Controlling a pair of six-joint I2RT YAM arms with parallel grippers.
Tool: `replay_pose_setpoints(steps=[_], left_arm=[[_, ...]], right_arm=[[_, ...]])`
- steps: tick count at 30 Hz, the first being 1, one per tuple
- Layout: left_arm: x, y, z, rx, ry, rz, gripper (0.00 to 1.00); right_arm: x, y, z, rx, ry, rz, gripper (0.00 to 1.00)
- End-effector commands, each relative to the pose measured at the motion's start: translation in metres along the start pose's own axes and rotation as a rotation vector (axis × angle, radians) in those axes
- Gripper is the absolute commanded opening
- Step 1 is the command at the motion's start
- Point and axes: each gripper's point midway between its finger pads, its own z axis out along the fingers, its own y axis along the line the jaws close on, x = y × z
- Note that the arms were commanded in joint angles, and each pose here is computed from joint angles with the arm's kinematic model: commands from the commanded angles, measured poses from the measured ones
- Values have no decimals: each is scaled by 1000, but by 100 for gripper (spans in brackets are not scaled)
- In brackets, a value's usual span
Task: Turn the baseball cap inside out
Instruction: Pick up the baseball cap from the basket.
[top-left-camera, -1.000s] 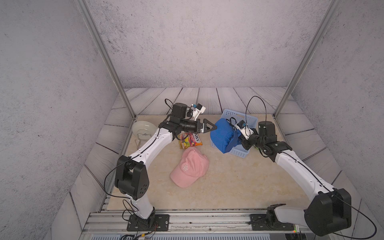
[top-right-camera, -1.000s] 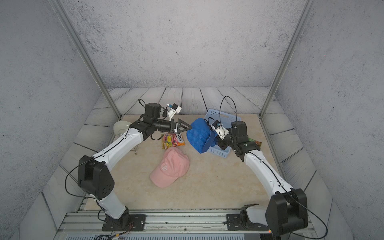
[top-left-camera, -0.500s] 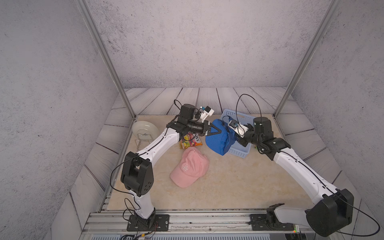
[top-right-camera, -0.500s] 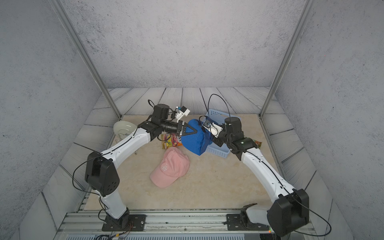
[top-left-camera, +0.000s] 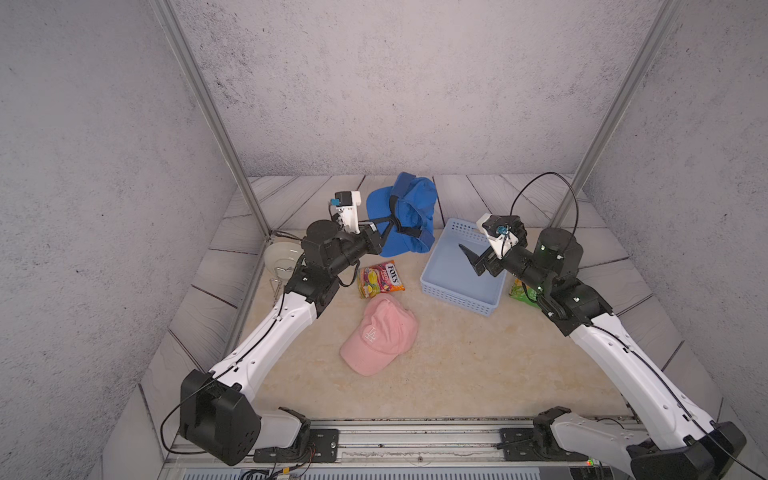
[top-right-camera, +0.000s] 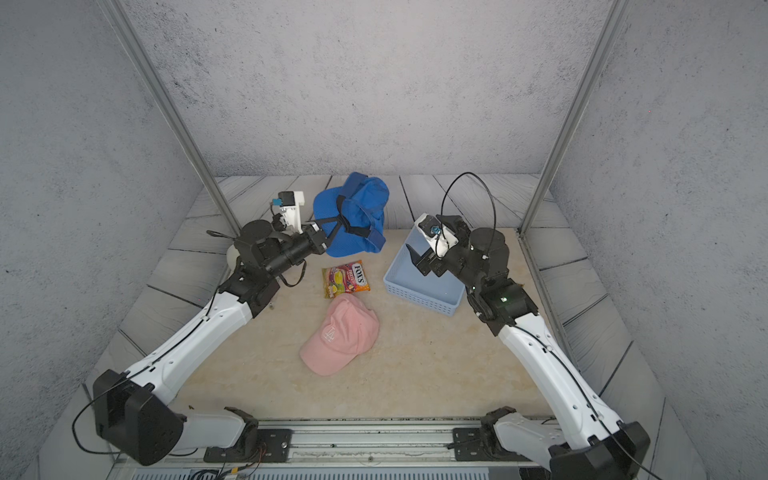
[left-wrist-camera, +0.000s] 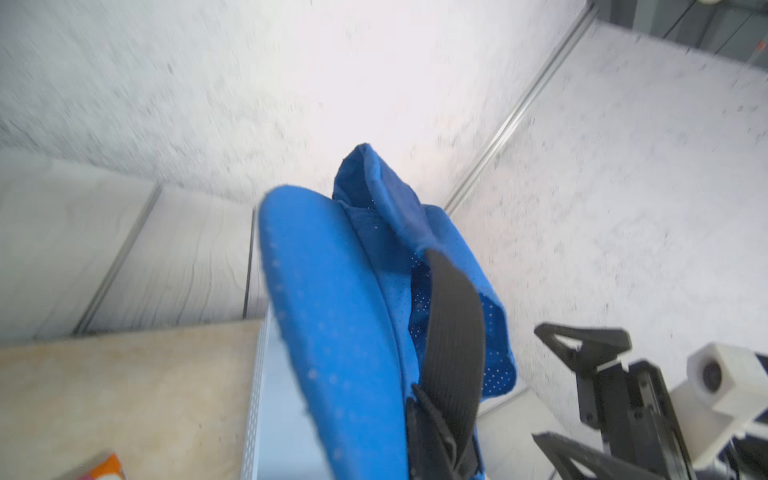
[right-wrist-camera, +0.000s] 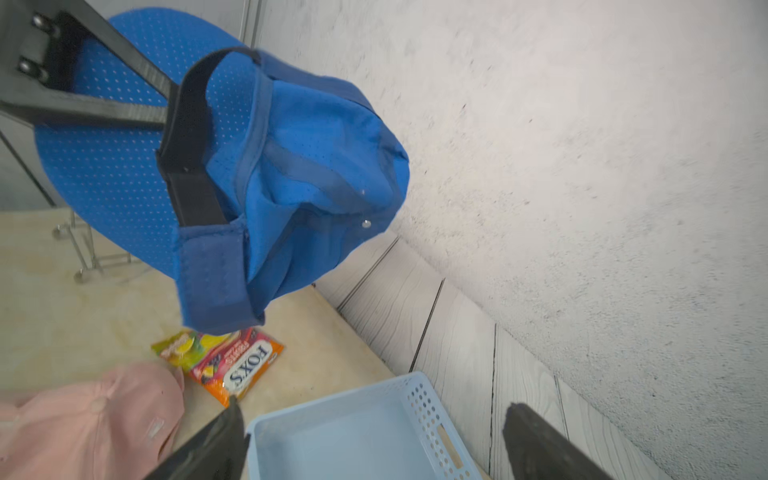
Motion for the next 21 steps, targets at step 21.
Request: replay_pose_setpoints(steps=[21], left_arm=[[-48,-18,8,164,-269,-404,0]], right_arm=[[-48,5,67,257,-366,38,100]])
